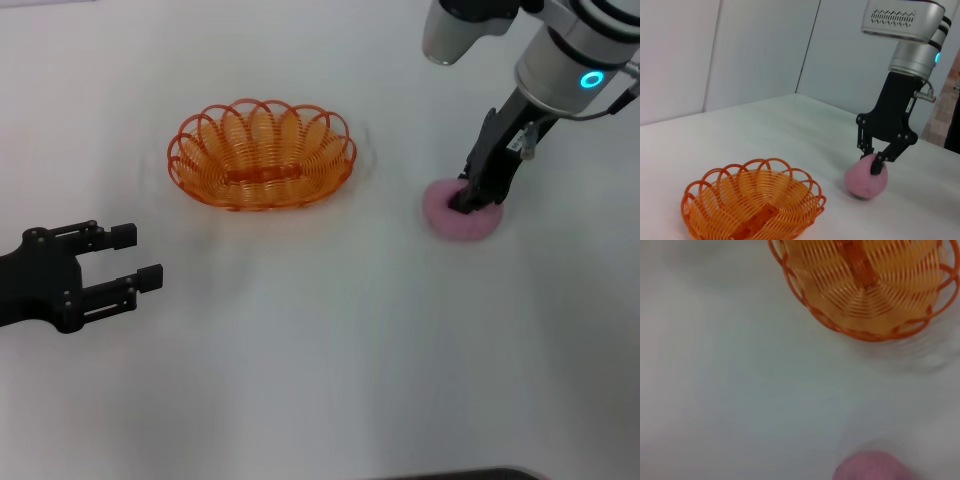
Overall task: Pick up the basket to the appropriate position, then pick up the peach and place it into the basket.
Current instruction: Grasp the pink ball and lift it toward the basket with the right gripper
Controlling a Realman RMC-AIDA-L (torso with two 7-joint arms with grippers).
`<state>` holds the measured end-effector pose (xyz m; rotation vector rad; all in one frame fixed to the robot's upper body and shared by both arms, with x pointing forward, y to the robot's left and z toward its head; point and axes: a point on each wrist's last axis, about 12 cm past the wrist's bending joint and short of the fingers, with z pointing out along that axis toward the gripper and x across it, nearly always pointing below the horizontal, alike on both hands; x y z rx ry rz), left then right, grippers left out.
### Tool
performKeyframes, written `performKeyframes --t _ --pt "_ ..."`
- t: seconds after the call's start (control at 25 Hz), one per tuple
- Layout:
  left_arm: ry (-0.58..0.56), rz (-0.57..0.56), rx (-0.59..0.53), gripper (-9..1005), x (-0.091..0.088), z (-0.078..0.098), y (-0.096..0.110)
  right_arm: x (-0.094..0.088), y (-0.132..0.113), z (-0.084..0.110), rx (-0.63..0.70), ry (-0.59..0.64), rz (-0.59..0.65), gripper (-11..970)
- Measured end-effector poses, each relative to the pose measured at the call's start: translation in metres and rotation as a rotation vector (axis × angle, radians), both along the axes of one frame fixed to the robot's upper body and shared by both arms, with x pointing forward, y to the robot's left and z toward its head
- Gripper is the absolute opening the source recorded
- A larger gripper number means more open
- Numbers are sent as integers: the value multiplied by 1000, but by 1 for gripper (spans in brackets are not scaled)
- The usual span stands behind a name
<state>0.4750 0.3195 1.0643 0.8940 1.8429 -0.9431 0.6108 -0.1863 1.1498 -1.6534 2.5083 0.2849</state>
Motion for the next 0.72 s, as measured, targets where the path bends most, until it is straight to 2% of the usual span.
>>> performKeyframes --t 0.52,0.72 --pt "7 5 -5 636 -3 -3 -1 2 18 59 7 -93 87 184" --pt "12 5 -7 636 -4 -4 -1 3 24 74 20 -136 110 184"
